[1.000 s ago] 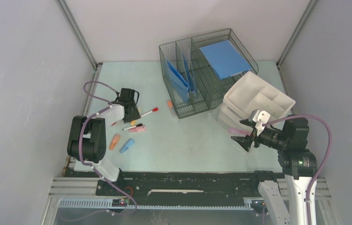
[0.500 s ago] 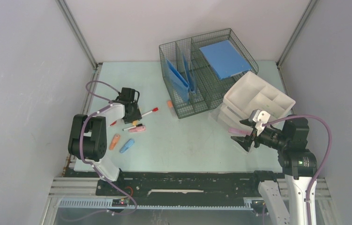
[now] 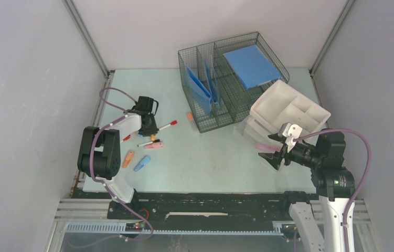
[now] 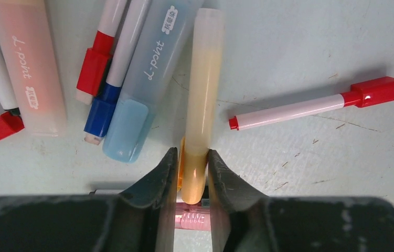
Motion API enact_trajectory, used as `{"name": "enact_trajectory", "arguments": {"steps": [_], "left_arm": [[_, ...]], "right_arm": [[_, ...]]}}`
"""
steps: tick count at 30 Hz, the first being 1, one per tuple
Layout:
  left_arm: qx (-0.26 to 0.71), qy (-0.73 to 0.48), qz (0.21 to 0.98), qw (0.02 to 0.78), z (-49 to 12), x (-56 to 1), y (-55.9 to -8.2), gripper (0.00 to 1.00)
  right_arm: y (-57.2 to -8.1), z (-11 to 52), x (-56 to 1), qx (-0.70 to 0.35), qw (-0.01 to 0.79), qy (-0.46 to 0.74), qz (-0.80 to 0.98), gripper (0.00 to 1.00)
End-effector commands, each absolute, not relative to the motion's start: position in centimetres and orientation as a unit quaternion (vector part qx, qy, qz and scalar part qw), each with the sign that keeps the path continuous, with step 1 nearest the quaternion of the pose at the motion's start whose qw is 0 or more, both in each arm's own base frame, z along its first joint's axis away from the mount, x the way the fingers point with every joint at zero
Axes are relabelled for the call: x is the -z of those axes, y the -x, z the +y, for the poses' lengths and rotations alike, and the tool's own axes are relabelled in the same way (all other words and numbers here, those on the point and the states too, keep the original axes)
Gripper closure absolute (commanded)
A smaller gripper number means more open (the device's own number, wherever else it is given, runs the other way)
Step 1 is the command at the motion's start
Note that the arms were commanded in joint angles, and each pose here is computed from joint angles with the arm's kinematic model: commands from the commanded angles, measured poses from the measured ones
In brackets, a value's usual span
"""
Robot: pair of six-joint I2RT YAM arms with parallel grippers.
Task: Organize the desk
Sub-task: Pick up the stationery from the center of the board.
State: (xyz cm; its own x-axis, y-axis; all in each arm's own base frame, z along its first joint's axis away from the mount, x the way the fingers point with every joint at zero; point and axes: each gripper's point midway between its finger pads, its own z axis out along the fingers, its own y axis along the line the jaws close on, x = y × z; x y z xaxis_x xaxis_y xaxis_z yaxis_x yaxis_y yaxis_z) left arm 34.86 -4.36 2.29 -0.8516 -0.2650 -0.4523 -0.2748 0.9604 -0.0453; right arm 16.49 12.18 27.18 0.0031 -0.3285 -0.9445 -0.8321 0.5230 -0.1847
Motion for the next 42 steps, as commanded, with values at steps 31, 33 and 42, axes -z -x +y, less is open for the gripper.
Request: {"name": "enact_trajectory", "arguments": {"steps": [31,33,42], "left_arm": [[0.054,0.107,0.921,0.371,-7.5,-8.9,-34.3,1.00],[0.092,0.097,0.909,0.394,-8.7,-9.7,-33.7,1.00],[0.301,0.024,0.819,0.487,-15.8,-14.9,-28.8,1.00]], "right_arm": [[-16.7,12.2,-27.4,-0.218,0.566,0.439,0.663,0.24],[-16.7,12.2,-27.4,-0.219,0.566,0.439,0.663,0.23],[-16.3,12.7,-27.5,-0.235,0.563,0.444,0.657,0.23]]}}
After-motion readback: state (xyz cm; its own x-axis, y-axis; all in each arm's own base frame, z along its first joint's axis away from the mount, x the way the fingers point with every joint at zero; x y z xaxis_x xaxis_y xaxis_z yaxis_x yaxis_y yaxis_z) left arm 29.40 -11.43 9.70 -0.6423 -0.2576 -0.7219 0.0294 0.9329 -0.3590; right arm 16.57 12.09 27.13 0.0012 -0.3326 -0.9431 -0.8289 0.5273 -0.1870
